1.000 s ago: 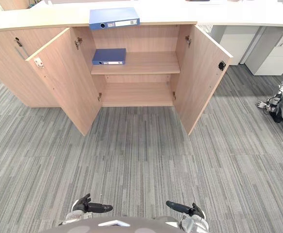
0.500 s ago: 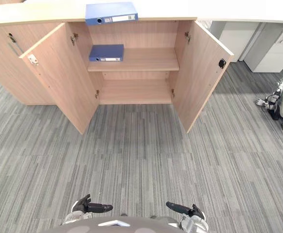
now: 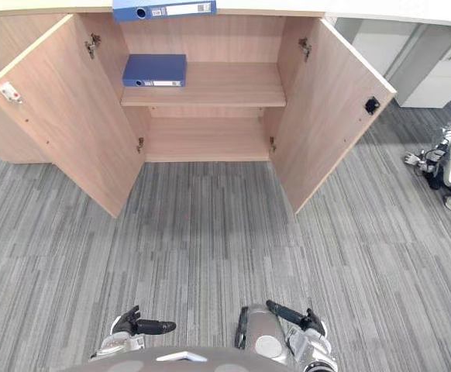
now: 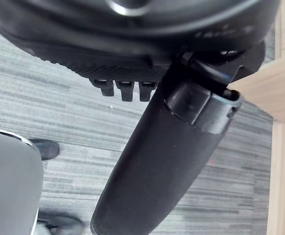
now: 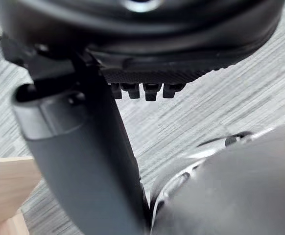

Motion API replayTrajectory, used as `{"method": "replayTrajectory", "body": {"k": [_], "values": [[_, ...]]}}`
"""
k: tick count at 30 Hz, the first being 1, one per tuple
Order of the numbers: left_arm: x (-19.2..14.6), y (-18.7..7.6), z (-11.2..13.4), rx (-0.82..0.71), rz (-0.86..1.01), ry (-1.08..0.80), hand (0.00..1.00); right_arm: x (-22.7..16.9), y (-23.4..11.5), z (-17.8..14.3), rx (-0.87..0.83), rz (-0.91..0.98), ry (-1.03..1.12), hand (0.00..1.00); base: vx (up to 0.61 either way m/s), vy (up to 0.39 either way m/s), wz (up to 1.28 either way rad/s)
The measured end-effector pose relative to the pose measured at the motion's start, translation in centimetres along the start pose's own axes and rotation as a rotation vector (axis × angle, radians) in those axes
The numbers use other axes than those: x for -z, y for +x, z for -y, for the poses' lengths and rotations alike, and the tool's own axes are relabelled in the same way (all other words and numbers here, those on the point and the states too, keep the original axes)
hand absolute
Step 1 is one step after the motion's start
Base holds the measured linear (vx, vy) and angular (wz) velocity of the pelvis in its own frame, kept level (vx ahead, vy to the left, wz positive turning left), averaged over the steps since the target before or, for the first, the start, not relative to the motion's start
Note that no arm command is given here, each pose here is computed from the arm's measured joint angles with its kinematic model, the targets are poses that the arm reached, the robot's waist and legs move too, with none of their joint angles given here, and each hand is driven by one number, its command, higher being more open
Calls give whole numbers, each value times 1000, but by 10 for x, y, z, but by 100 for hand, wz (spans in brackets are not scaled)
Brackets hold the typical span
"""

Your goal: Walk over to the cabinet, pick up the folder, carry it to the office cabinet, place the folder inside the office cabinet, then close the office cabinet door

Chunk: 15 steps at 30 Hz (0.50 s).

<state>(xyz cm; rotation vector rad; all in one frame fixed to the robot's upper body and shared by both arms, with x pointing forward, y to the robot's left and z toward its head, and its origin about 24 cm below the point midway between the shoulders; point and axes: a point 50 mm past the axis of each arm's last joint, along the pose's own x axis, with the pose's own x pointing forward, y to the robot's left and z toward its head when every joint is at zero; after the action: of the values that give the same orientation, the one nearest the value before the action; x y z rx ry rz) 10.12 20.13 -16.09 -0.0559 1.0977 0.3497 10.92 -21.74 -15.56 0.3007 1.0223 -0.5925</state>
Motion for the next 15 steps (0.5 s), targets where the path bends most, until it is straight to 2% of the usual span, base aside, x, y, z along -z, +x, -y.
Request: {"method": "replayTrajectory", "body": {"k": [3,6,9,15], "values": [[5,0,-3,-4,-24,-6,100,16,-3,10,25,-43,-3,100,410,-204,62],[3,-1,14,32,-19,-63,100,13,-2,17,48,-40,7,100,514,-267,22],[-5,-1,11,7,20,-160,100,17,-5,19,48,-32,0,100,487,-256,25],[-22,-3,15,14,116,-187,100,12,-6,-2,-12,1,-8,100,279,-59,-21]]}}
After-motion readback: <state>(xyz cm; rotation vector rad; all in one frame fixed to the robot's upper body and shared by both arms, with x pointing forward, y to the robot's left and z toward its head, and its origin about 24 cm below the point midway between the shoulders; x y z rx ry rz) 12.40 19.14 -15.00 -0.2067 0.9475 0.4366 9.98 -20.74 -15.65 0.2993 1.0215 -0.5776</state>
